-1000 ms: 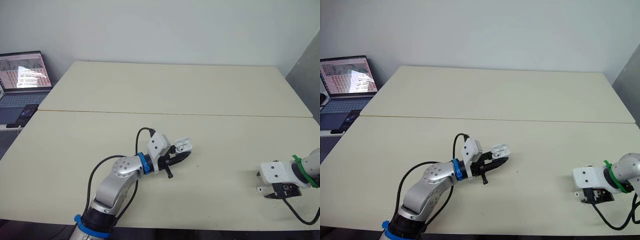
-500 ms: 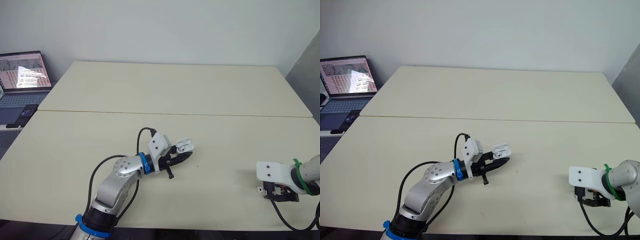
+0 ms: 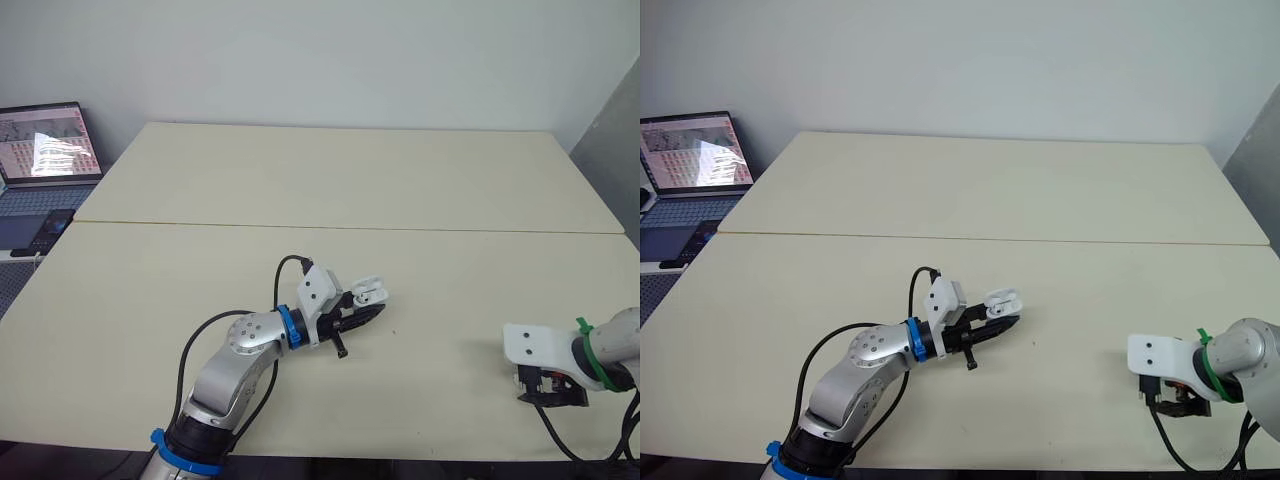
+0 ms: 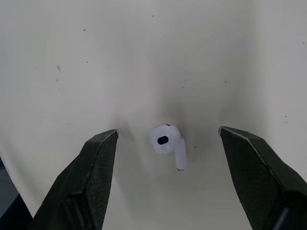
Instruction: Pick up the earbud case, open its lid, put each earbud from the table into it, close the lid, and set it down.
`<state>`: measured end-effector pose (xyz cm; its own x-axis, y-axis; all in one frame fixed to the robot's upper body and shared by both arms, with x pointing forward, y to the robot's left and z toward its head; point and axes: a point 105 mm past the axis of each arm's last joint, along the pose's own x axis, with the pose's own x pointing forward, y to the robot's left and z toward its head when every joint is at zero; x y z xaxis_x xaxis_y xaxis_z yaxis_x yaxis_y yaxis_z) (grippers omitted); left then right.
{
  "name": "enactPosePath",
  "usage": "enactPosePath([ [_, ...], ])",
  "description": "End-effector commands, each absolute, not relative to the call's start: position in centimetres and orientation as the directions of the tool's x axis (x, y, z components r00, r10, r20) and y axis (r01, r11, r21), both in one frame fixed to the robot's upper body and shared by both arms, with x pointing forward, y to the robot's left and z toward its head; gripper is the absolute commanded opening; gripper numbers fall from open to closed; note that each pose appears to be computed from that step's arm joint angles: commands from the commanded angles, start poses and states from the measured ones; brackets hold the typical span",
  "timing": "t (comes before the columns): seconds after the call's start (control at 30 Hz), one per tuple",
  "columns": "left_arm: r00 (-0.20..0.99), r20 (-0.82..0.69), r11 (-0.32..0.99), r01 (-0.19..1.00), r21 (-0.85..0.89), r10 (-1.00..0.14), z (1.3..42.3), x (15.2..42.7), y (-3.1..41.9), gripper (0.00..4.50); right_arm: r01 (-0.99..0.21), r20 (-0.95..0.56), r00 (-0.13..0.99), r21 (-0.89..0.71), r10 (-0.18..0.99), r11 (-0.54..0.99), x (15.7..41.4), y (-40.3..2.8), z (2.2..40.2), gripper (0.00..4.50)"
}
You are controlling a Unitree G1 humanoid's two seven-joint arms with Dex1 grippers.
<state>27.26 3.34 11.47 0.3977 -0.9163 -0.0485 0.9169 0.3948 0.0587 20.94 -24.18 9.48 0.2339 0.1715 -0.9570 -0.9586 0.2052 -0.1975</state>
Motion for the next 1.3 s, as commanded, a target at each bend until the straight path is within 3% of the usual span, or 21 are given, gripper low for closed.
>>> enactPosePath([
  [0.03,0.384,-0.009,0.381,0.919,0.098,-0.923,12.6,27.1,3.1,0.82,-0.962,-0.955,0.241,-0.212,0.171,0.173,21.0,-23.8,10.1,2.98],
  [0.23,0.384,-0.013,0.381,0.919,0.099,-0.923,12.5,27.1,3.1,0.82,-0.965,-0.958,0.236,-0.210,0.165,0.159,21.1,-23.8,10.1,0.81],
  [0.3,0.384,-0.013,0.381,0.919,0.099,-0.923,12.5,27.1,3.1,0.82,-0.965,-0.957,0.237,-0.211,0.167,0.158,21.1,-23.8,10.0,0.34],
  [0.5,0.384,-0.009,0.381,0.919,0.104,-0.923,12.7,27.3,3.1,0.82,-0.959,-0.950,0.261,-0.235,0.174,0.155,21.5,-24.0,10.1,0.34],
  [0.7,0.445,0.063,0.449,0.888,0.094,-0.893,14.0,29.0,1.8,0.82,-0.885,-0.796,0.458,-0.450,0.395,0.119,25.2,-21.4,12.5,0.34],
  [0.87,0.489,0.128,0.499,0.865,0.059,-0.863,15.0,30.1,-0.3,0.82,-0.727,-0.482,0.674,-0.567,0.560,0.388,28.5,-19.8,15.9,0.34],
  [1.1,0.490,0.180,0.508,0.859,0.067,-0.853,15.3,31.0,-1.3,0.82,-0.586,-0.046,0.769,-0.452,0.638,0.673,29.8,-17.2,20.7,0.34],
  [1.3,0.498,0.224,0.521,0.851,0.058,-0.838,15.6,31.4,-1.1,0.82,-0.596,0.171,0.744,-0.268,0.646,0.757,28.9,-14.0,22.9,0.34],
])
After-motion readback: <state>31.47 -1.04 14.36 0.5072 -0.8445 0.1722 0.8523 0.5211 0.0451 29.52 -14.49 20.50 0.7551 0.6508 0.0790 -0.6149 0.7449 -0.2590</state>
